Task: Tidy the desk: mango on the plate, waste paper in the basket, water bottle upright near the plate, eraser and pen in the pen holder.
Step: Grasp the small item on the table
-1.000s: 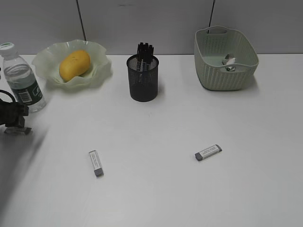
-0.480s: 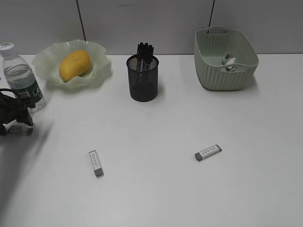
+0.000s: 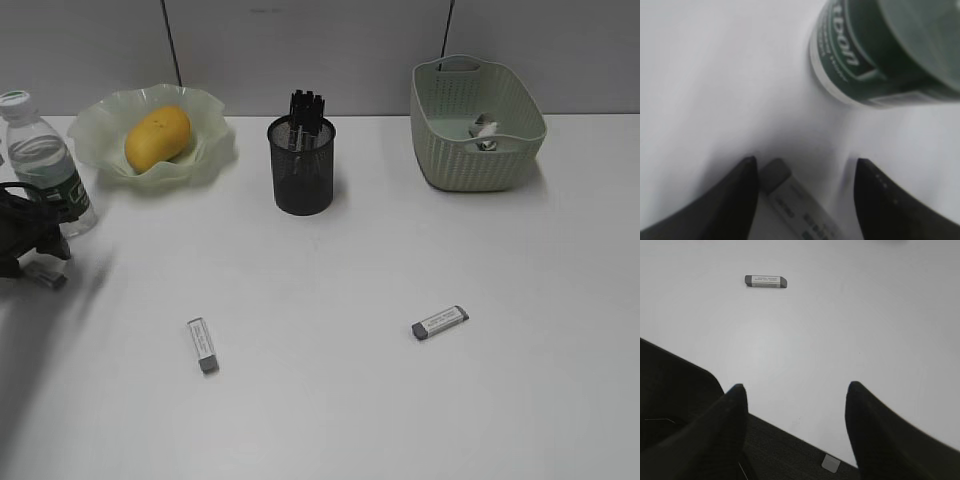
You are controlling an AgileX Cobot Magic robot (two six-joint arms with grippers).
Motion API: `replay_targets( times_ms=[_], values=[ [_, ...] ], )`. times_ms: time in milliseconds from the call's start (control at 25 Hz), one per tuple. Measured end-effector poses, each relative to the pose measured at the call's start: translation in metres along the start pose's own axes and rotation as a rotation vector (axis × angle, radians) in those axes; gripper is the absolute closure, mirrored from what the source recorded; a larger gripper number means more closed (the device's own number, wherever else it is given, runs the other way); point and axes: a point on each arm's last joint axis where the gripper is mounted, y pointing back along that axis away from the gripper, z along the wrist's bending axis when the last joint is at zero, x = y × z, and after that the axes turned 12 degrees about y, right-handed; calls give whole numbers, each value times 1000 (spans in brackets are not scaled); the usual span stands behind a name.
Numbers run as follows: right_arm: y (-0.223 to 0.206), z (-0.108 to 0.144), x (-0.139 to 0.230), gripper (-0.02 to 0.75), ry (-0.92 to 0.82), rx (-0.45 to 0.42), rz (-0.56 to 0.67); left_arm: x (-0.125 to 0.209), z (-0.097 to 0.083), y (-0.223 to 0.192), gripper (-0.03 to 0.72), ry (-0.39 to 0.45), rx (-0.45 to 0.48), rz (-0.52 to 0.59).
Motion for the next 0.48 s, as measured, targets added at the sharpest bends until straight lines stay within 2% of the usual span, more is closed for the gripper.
replay_targets(
  times_ms=[160,480],
  values=[
    [0,0,0,246,0,0,0,0,0,-1,326,-3,-10,15],
    [0,0,0,246,0,1,-1,2,1,0,424,-3,-27,39]
  ],
)
